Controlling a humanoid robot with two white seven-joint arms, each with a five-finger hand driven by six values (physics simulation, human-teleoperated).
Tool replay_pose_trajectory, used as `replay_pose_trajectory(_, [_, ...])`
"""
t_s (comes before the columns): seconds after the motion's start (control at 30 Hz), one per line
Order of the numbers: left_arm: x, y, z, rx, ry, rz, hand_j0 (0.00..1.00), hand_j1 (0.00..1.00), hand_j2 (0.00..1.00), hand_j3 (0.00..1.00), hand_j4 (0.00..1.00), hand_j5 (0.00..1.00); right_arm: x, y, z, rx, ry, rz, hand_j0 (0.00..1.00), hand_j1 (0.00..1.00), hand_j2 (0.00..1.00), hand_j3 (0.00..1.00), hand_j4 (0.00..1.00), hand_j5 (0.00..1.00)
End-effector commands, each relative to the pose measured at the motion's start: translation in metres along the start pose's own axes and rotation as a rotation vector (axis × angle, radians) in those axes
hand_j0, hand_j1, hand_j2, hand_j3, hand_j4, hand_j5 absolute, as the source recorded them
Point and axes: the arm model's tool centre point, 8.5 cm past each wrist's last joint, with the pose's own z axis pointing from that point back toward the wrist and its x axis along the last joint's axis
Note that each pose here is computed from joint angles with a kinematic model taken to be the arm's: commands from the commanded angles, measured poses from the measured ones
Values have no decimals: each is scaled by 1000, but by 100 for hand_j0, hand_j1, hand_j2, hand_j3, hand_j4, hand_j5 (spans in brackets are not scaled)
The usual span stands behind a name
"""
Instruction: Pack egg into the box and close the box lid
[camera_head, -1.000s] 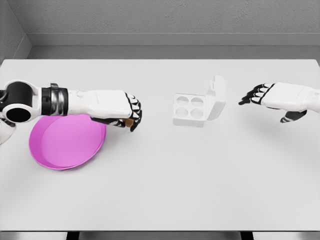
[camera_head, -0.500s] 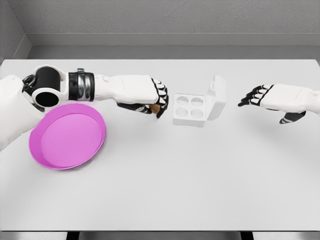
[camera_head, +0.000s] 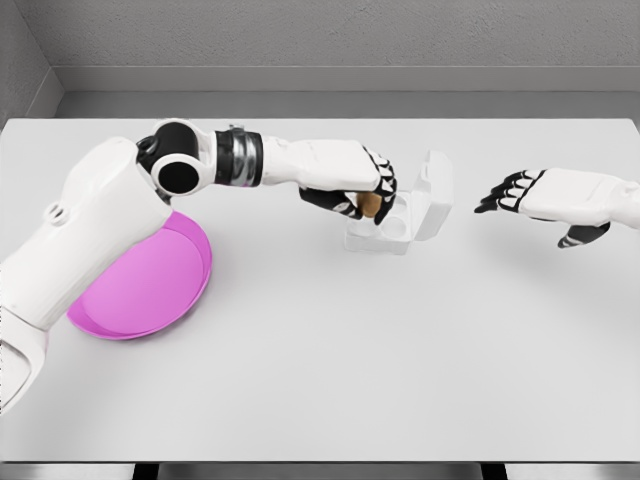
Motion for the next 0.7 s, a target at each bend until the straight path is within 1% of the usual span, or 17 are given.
replay_pose_trajectory(0.0, [-11,-7,0,-2,26,44,39,39,39,39,39,39,0,-1,1,-4,1,-5,100,100,100,100,100,100])
replay_pose_trajectory(0.1, [-14,-10,-2,-6,32,58,41,41,41,41,41,41,-1,-1,1,-3,2,-5,100,100,100,100,100,100])
replay_pose_trajectory(0.2, [-10,-10,-9,-6,19,58,42,42,42,42,42,42,0,-1,0,-3,0,-4,100,100,100,100,100,100])
replay_pose_trajectory(0.27, [-10,-11,-9,-8,19,59,46,46,46,46,46,46,0,0,0,-2,-1,-4,100,100,100,100,100,100])
replay_pose_trajectory(0.37, [-11,-12,-9,-11,20,60,47,47,47,47,47,47,1,1,-1,1,-3,-6,100,100,100,100,100,100])
replay_pose_trajectory(0.47, [-11,-12,-9,-11,20,60,52,52,52,52,52,52,0,0,0,0,-2,-5,100,100,100,100,100,100])
replay_pose_trajectory(0.57, [-16,-19,-15,-20,32,91,52,52,52,52,52,52,1,2,-1,3,-5,-6,100,100,100,100,100,100])
replay_pose_trajectory(0.67, [-15,-20,-21,-20,26,102,52,52,52,52,52,52,1,2,-1,4,-3,-6,100,100,100,100,100,100])
